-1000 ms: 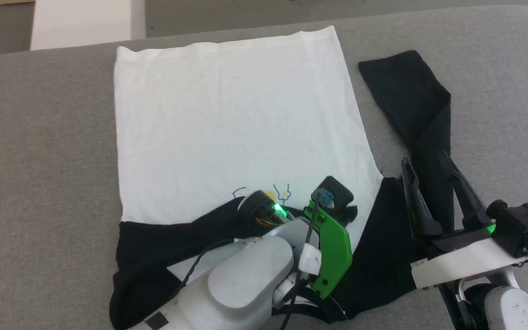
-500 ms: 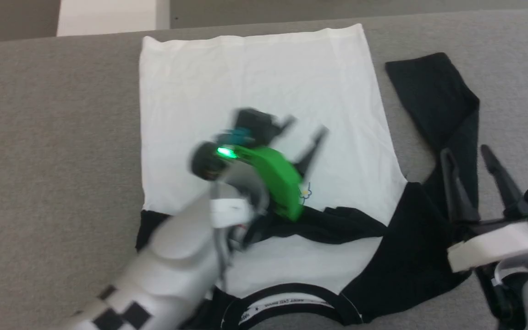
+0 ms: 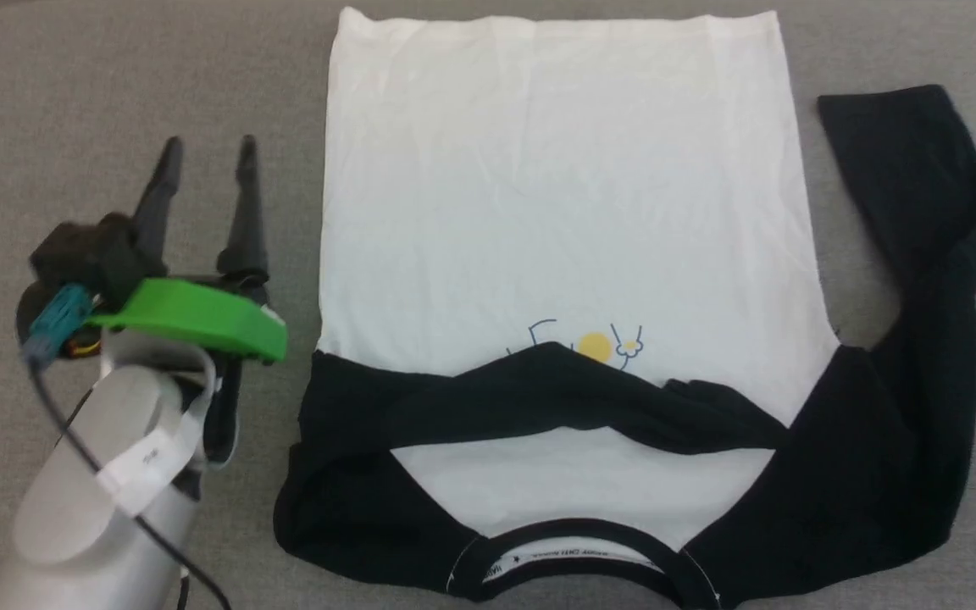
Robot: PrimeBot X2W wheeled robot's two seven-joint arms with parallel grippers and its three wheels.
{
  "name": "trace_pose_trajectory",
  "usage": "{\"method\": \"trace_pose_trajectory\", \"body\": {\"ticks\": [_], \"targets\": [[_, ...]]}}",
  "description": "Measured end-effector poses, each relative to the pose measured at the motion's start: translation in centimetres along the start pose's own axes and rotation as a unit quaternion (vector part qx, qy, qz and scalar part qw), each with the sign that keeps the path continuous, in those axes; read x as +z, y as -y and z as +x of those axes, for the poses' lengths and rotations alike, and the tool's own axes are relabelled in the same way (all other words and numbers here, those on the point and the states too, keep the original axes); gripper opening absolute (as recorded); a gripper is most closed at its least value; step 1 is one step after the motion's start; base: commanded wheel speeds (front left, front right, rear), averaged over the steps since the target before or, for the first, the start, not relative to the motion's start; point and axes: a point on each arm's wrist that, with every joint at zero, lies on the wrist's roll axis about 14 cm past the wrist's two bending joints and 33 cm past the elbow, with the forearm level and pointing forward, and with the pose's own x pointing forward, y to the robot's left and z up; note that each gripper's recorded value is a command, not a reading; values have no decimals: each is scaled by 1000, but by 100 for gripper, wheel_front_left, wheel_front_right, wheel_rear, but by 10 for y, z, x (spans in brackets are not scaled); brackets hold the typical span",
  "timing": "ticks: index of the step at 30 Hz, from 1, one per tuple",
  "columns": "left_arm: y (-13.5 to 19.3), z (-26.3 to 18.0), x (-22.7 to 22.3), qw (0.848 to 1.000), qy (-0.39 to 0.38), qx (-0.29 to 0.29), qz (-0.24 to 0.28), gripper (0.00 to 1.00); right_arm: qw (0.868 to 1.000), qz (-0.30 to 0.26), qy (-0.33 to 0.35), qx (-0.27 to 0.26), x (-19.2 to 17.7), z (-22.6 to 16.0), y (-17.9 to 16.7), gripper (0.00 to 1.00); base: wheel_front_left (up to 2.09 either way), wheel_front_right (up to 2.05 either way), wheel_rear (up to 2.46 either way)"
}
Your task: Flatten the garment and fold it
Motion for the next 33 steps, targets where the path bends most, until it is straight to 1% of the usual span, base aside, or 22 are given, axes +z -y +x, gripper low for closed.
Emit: {"method": "trace_pose_trajectory", "body": {"ticks": [6,9,12,15,20,21,22,23,24,26,29,33], "targets": [[-28,-16,-12,999,2,37,14,100,996,12,-82,-43,-14,44,28,100,0,0,0],[-40,-17,-15,998,8,55,13,100,993,-5,-105,-60,-16,63,36,100,0,0,0],[-50,-17,-20,998,9,67,19,100,990,-1,-127,-64,-22,81,33,100,0,0,0],[-58,-18,-29,997,4,78,18,100,985,3,-158,-61,-36,96,28,100,0,0,0],[-65,-24,-47,996,-14,90,24,100,974,1,-219,-63,-67,110,25,100,0,0,0],[-68,-25,-49,995,-16,93,25,100,973,4,-224,-63,-67,113,25,80,0,0,0],[-70,-26,-50,995,-17,95,26,100,971,5,-229,-63,-68,114,24,24,0,0,0],[-72,-27,-50,995,-18,99,25,100,970,4,-234,-61,-69,116,23,7,0,0,0],[-74,-29,-51,994,-19,103,25,100,970,3,-235,-59,-68,117,21,0,0,0,0],[-77,-32,-50,994,-20,105,29,100,971,7,-233,-54,-65,116,18,0,0,0,0],[-77,-38,-50,993,-23,108,31,100,976,9,-212,-50,-59,109,17,0,0,0,0],[-78,-47,-44,993,-23,110,31,100,985,-2,-161,-65,-40,89,34,0,0,0,0]]}}
